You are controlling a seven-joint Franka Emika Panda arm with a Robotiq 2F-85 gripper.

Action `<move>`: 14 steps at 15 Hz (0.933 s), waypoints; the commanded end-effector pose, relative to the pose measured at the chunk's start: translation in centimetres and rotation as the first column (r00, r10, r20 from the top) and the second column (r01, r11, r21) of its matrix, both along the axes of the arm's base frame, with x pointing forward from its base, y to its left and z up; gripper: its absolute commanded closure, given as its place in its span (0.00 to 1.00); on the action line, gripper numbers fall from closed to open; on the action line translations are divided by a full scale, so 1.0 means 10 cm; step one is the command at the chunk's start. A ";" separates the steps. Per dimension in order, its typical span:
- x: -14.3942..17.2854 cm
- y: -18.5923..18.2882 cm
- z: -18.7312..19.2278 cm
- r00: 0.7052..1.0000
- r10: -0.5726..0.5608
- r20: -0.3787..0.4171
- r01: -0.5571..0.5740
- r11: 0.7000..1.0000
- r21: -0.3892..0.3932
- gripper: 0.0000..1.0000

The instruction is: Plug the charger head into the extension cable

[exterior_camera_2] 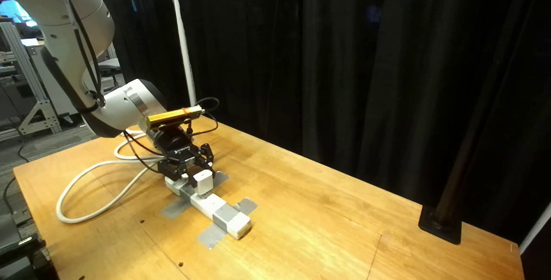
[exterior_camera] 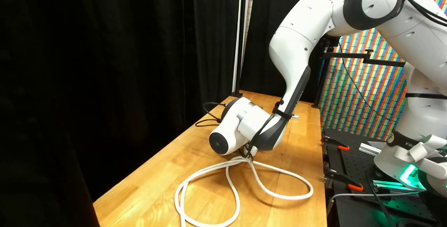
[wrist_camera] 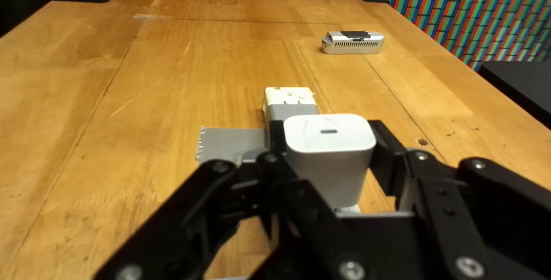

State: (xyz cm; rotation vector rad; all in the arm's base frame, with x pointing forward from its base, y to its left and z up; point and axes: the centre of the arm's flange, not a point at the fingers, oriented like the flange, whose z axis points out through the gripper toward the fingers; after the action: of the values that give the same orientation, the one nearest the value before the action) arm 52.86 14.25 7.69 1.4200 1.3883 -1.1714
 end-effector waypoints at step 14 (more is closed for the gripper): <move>-0.20 0.02 -0.08 0.995 -0.057 -0.087 0.059 0.998 0.016 0.77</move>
State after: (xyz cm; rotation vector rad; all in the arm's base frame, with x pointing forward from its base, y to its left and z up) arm 52.86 14.25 7.70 1.4148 1.3971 -1.1784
